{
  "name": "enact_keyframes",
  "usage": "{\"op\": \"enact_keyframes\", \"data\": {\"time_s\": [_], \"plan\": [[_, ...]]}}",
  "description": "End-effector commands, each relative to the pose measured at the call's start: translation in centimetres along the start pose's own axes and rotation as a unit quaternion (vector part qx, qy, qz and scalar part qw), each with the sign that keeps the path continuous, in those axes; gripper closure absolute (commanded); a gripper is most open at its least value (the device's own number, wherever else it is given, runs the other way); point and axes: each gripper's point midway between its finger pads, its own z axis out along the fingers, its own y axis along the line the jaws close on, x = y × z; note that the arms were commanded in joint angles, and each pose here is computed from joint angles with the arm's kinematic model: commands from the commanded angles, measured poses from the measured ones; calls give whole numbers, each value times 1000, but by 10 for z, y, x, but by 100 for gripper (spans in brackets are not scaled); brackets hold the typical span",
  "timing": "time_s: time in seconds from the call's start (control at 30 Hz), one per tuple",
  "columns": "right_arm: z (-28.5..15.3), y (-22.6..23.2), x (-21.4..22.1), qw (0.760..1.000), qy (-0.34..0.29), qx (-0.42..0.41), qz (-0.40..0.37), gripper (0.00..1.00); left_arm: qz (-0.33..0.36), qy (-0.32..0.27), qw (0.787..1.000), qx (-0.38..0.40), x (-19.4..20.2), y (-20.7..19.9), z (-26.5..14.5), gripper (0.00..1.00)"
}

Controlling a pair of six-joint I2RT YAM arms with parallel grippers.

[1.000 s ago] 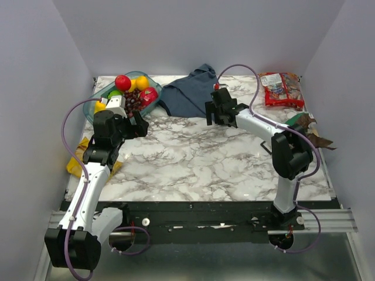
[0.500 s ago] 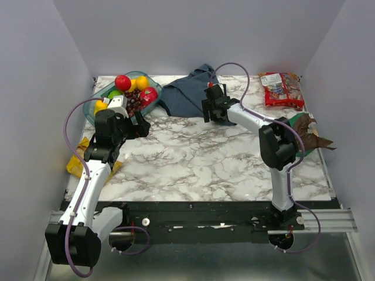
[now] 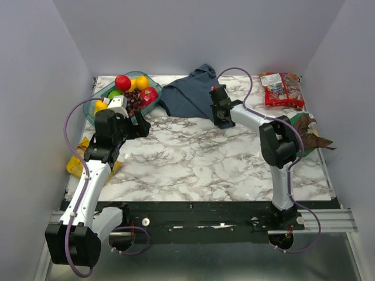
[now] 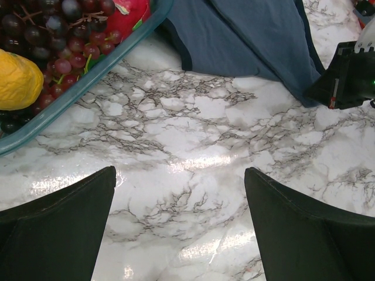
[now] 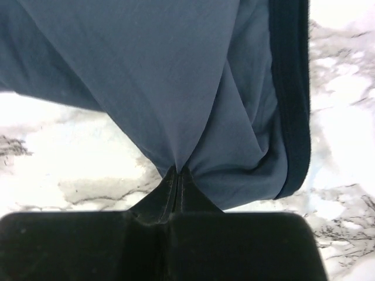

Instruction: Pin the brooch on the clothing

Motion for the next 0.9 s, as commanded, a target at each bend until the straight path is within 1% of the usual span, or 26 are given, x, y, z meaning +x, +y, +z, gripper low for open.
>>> {"op": "enact_keyframes", "data": {"time_s": [0.0, 0.03, 0.07, 0.13, 0.17, 0.2, 0.3, 0.33, 0.4, 0.43, 0.5, 0.53, 0.57, 0.63, 0.73, 0.77, 0.8, 0.83, 0.87], "plan": [[-22, 8, 25, 999, 25, -42, 4, 99, 2, -18, 1000, 20, -14, -10, -5, 1], [-35, 9, 19, 998, 11, -54, 8, 99, 2, -20, 1000, 20, -15, -10, -4, 1], [-36, 12, 43, 997, 32, -65, 3, 99, 2, -18, 1000, 21, -14, -11, -4, 1], [-47, 14, 53, 997, 27, -77, 1, 99, 1, -17, 1000, 22, -13, -11, -4, 1], [-59, 17, 56, 996, 20, -84, -2, 99, 0, -16, 1000, 24, -13, -12, -3, 1], [-60, 13, 81, 996, 40, -79, -4, 99, 0, -14, 1000, 26, -12, -13, -3, 1], [-82, 11, 102, 996, 41, -84, 6, 99, 3, -12, 999, 34, -10, -17, -2, 1], [-84, 6, 129, 995, 63, -77, 4, 99, 4, -11, 999, 37, -9, -19, -2, 1], [-104, 10, 138, 994, 53, -91, 17, 99, 13, -3, 999, 49, -4, -28, -1, 2], [-110, 8, 154, 993, 62, -94, 17, 99, 18, -1, 998, 54, -2, -32, -1, 2], [-124, 19, 168, 991, 65, -115, 21, 99, 27, 10, 997, 69, 5, -44, 2, 2], [-136, 23, 168, 990, 54, -127, 25, 99, 31, 16, 997, 72, 10, -47, 4, 2], [-142, 30, 181, 988, 63, -137, 19, 99, 34, 22, 996, 78, 13, -51, 5, 3], [-158, 38, 183, 986, 56, -155, 32, 99, 42, 44, 994, 96, 26, -65, 10, 3], [-179, 53, 179, 982, 49, -180, 30, 99, 53, 83, 987, 126, 48, -85, 16, 3], [-190, 58, 173, 981, 36, -189, 24, 99, 52, 94, 985, 134, 54, -89, 18, 3], [-203, 66, 155, 980, 14, -199, 24, 99, 52, 111, 981, 147, 62, -94, 21, 3], [-212, 66, 151, 980, 9, -198, 17, 99, 50, 121, 979, 155, 67, -98, 21, 3], [-223, 71, 141, 979, -9, -205, 11, 99, 49, 128, 978, 160, 69, -101, 22, 3]]}}
